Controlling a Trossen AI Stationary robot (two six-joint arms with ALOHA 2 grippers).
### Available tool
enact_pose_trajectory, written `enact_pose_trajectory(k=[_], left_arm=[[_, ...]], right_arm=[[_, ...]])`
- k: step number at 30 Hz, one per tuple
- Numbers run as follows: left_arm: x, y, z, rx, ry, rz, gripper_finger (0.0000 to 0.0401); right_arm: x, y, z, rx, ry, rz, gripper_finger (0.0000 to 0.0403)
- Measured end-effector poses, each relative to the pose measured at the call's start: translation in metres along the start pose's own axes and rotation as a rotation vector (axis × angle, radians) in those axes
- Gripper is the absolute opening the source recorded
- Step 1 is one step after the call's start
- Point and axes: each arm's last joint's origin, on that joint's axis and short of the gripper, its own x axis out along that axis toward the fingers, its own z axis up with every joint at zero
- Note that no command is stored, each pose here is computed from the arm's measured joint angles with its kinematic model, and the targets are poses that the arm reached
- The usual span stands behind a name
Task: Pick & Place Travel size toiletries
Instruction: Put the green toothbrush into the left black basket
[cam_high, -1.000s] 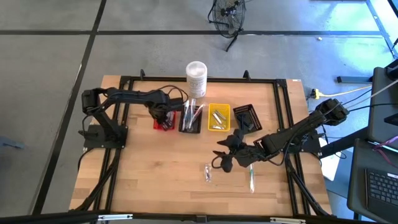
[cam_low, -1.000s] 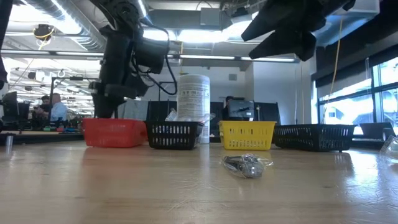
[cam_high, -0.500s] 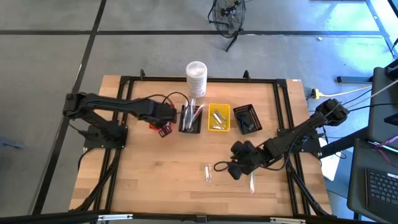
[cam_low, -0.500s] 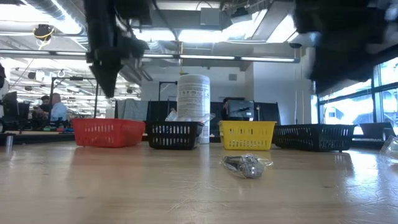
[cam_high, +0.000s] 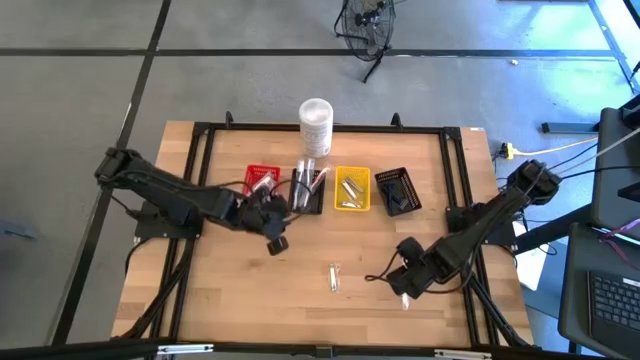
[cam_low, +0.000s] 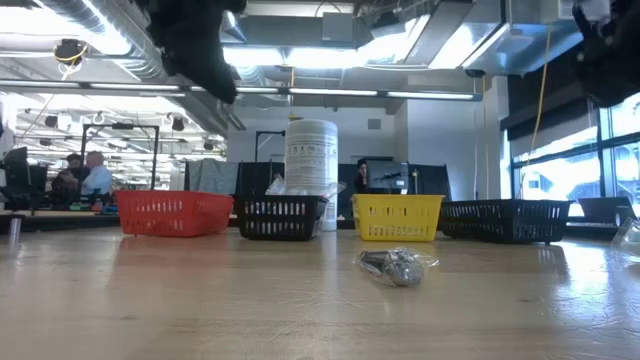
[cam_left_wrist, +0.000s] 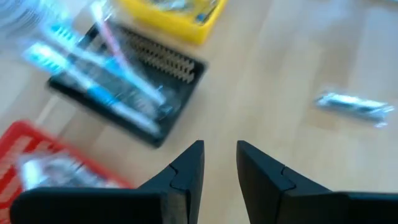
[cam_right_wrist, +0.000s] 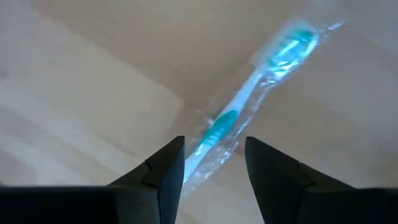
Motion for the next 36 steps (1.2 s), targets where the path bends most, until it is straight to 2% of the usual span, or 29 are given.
enact_pose_trajectory(k=[5,16,23,36], left_arm=[[-0.001,-0.020,-0.006,0.029,-0.049,-0.035,0.0088],[0.001,-0.042,-0.019,0.056,-0.074,-0.044,0.0090],[0.003,-0.050,-0.024,0.077,-0.074,-0.055,0.0090],[0.002,-0.051,-0.025,0.040,-0.090,-0.038,0.0091]], right_arm=[[0.016,-0.002,-0.002,0.033,-0.011,-0.035,0.0167],[0.038,0.001,0.005,0.136,-0.040,-0.115,0.0162],[0.051,0.004,0.009,0.081,-0.041,-0.139,0.0157],[0.052,0.007,0.011,0.026,-0.052,-0.113,0.0056]])
